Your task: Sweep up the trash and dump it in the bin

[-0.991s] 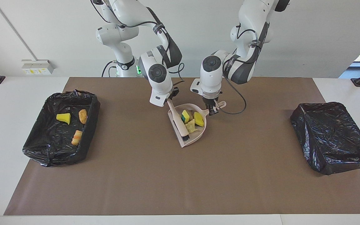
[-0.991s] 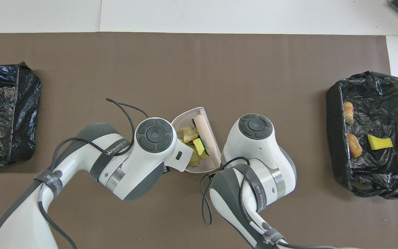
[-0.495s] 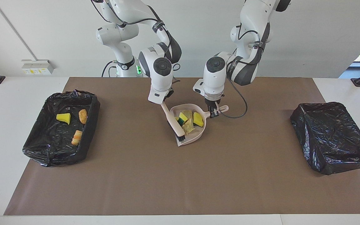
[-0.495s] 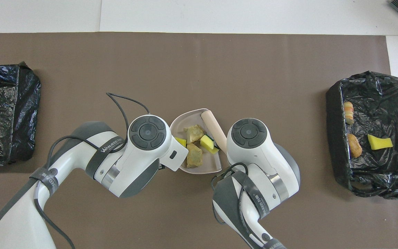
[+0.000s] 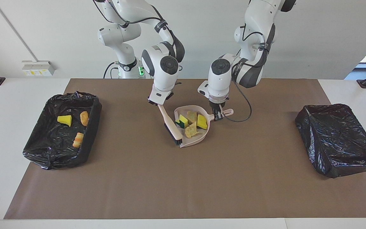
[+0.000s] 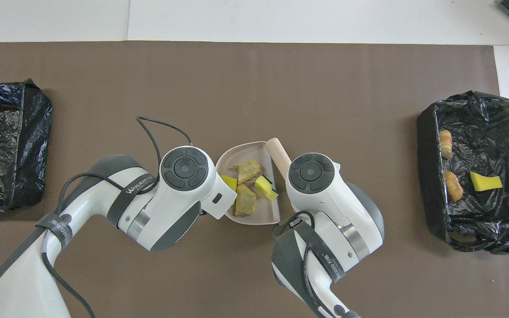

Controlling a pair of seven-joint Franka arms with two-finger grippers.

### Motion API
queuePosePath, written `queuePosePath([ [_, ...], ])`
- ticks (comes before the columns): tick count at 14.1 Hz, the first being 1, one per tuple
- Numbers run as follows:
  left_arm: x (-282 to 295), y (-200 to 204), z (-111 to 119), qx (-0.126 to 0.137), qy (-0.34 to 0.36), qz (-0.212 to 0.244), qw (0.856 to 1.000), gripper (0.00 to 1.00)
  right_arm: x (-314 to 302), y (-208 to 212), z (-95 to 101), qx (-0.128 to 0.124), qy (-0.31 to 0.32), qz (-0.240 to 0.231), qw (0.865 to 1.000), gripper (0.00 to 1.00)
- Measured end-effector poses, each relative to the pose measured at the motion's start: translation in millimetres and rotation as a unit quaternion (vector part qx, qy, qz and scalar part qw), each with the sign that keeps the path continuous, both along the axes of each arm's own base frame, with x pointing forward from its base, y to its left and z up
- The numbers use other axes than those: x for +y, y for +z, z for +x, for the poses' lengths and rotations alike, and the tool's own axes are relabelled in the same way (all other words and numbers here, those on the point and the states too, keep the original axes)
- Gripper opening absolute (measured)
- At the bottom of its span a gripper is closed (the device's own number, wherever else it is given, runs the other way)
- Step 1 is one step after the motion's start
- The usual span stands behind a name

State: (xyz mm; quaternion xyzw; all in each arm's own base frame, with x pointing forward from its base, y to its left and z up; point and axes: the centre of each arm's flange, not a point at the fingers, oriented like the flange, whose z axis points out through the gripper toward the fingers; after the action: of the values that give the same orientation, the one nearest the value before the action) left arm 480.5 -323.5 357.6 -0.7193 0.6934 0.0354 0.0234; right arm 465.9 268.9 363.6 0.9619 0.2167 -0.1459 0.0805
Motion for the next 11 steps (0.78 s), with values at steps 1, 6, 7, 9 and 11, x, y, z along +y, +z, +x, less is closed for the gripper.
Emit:
queuePosePath([
  [1,4,0,3,0.001,-0.009,0.000,1.000,0.32,-2,6,1.5,0.001,-0.001,-0.004,1.000,0.27],
  [6,64,25,31,0.009,-0.032,-0.040,0.999,0.32,-37,54,20.2,-0.019,-0.015,-0.039,0.999,0.27],
  [7,79,34,33,0.006,-0.038,-0.045,0.998,0.32,-46,64,24.1,-0.019,-0.022,-0.044,0.999,0.27],
  [9,109,47,35,0.000,-0.046,-0.054,0.997,0.32,-55,77,28.0,-0.018,-0.038,-0.049,0.998,0.27],
  [11,151,59,40,0.003,-0.046,-0.063,0.997,0.32,-47,78,22.7,-0.006,-0.083,-0.035,0.996,0.27],
])
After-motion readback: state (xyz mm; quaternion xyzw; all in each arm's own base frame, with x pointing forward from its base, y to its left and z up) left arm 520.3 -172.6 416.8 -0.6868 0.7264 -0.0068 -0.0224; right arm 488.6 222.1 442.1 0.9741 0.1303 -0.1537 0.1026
